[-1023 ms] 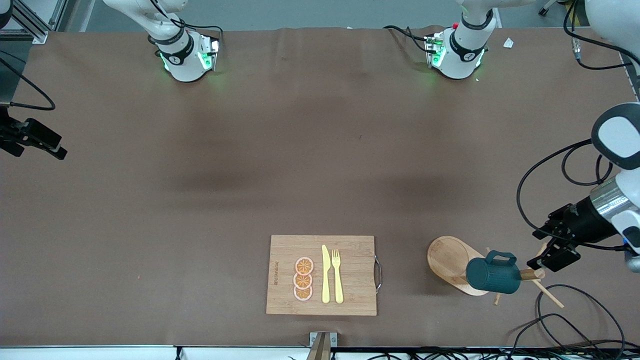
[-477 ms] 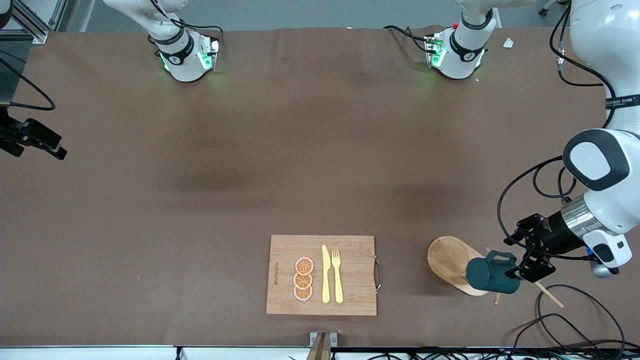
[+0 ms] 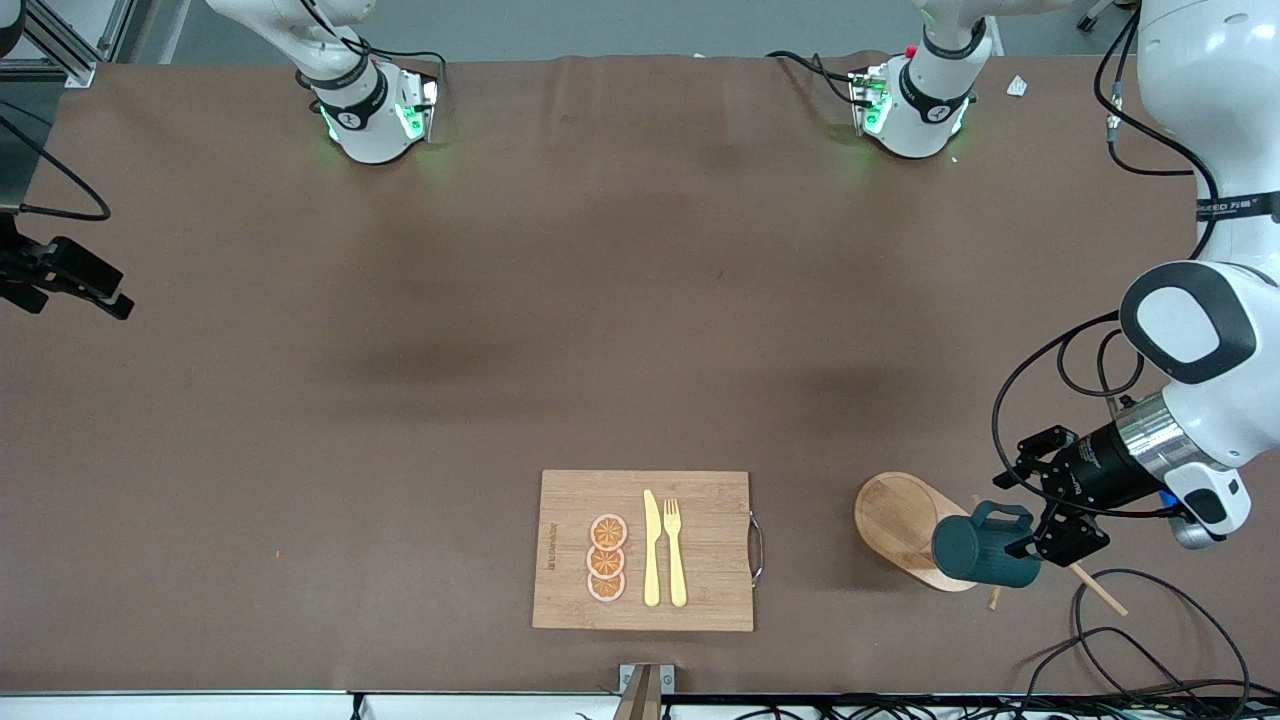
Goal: Transfer cup from left to right arm and place
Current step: 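Reach the left gripper to the teal mug on the wooden stand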
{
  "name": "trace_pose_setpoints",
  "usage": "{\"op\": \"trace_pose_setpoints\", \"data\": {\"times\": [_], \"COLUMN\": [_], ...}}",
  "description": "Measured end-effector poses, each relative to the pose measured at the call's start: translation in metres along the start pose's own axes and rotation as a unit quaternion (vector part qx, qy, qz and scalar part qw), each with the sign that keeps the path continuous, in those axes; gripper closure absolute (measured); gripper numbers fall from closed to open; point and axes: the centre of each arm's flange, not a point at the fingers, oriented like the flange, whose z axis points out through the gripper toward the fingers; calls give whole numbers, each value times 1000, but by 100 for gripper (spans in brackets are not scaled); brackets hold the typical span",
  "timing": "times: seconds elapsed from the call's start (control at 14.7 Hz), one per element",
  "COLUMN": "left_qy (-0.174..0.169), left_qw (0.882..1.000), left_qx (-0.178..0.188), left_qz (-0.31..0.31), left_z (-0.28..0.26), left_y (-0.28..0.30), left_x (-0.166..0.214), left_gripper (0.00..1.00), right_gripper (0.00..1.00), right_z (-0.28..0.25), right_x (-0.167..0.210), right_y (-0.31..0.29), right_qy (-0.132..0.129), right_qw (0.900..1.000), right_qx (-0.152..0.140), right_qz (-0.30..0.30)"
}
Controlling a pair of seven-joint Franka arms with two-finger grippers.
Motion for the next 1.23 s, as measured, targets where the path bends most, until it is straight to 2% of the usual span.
{"op": "trace_pose_setpoints", "data": {"times": [0.34, 1.23], "left_qy": [-9, 14], "left_qw": [1000, 999], "left_qx": [-8, -30], "left_qz": [-19, -35], "left_z": [4, 22], "left_y": [-6, -11], "left_x": [7, 17], "left_gripper": [0, 0], "right_gripper": [0, 0], "right_z": [0, 0], "right_x": [0, 0], "right_y": [0, 0], "right_qy": [0, 0], "right_qw": [1000, 1000], "right_qx": [0, 0], "right_qz": [0, 0]}}
